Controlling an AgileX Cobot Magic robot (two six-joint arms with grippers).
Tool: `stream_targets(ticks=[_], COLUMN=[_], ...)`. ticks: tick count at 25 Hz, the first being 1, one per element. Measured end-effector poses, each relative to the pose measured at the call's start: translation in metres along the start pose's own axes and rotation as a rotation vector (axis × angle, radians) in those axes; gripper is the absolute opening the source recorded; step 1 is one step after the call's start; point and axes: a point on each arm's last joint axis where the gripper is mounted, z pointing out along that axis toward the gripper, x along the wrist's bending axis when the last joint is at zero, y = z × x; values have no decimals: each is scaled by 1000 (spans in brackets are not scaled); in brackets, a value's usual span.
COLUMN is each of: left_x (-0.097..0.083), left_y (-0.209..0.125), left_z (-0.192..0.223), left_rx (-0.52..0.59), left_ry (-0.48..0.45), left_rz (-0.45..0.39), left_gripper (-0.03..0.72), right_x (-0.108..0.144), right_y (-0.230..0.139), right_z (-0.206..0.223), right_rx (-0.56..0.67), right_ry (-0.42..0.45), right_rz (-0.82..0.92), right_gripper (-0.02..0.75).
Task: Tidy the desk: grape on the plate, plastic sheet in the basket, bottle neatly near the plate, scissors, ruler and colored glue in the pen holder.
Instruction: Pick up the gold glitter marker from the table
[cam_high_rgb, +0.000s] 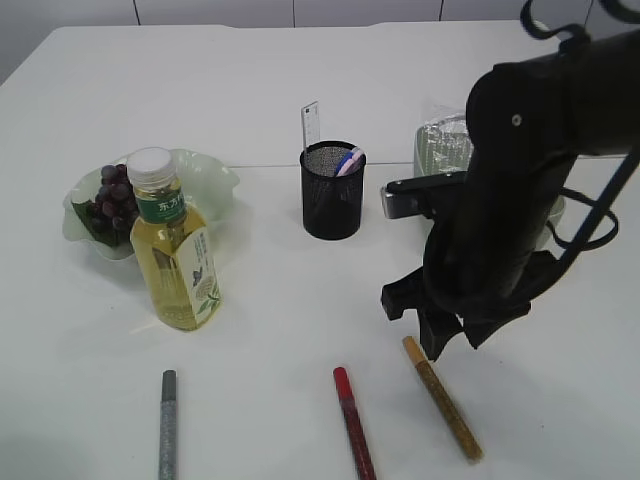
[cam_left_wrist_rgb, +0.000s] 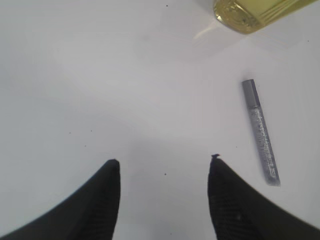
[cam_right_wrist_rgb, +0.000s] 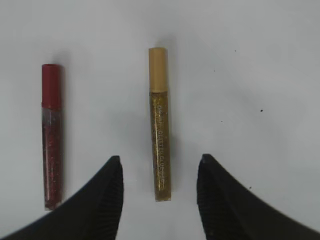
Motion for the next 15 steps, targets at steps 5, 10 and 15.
stream_targets(ticks=[5,10,15], left_x=[0,0,0], left_y=[0,-1,-1], left_z=[0,0,0], left_rx=[2,9,11], left_ry=[0,-1,-1], left_rz=[0,0,0], left_gripper=[405,404,403], right_x=[0,1,2], right_y=[6,10,12], right_z=[27,46,58], right_rx=[40,55,64], right_ry=[-6,2,8], right_rz=[9,25,34], right_gripper=[355,355,355])
